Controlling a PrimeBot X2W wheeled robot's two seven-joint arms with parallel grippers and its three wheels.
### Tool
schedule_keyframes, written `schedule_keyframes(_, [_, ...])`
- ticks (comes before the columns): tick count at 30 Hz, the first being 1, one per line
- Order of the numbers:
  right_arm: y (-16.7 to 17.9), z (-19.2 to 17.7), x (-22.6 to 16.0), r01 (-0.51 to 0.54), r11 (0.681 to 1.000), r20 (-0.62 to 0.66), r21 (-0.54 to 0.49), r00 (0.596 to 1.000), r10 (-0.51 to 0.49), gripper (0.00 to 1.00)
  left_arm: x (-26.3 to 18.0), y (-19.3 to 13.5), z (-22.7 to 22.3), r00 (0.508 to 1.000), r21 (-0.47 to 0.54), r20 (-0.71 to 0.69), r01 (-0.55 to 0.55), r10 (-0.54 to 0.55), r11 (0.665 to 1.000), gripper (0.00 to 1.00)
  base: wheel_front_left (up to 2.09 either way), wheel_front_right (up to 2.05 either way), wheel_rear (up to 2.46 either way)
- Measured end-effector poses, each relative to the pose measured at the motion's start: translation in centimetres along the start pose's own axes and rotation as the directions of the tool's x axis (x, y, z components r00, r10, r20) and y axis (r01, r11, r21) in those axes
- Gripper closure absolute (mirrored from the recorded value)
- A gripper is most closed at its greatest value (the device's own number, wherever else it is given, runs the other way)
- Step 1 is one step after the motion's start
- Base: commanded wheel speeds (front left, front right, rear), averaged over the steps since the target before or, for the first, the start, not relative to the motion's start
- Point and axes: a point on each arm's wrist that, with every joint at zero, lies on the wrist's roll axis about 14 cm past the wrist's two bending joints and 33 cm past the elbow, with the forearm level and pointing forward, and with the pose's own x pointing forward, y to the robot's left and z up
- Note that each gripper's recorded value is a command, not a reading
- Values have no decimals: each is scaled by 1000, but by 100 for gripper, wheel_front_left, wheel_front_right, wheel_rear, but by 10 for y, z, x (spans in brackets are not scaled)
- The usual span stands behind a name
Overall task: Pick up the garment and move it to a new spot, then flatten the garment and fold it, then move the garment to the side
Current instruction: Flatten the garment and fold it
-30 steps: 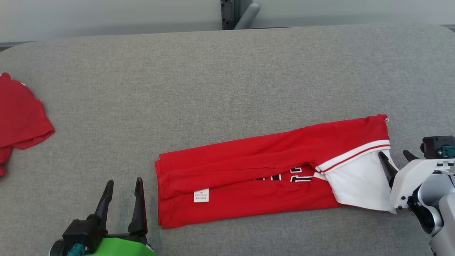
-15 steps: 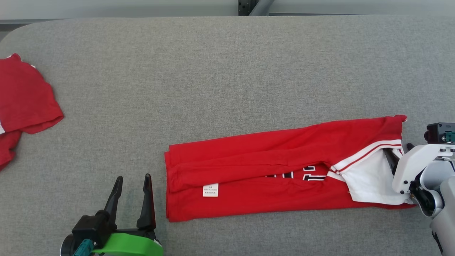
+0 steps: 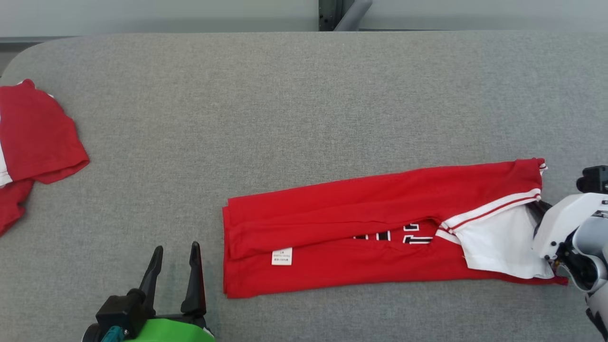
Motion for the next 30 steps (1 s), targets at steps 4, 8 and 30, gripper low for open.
schedule_keyframes(4, [-29, 16, -18, 53, 999, 31, 13, 998, -53, 100, -3, -2, -2, 1000, -5, -3, 4, -4, 1000, 0, 0, 0, 0])
schedule_keyframes(8, [-80, 38, -47, 161, 986, 86, 36, 983, -163, 100, -5, -6, -3, 1000, -8, -6, 19, -20, 1000, 0, 0, 0, 0])
schedule_keyframes(30, [62, 51, -78, -144, 988, 282, -53, 947, 154, 100, -1, -29, -9, 997, -47, -25, 71, -72, 996, 0, 0, 0, 0])
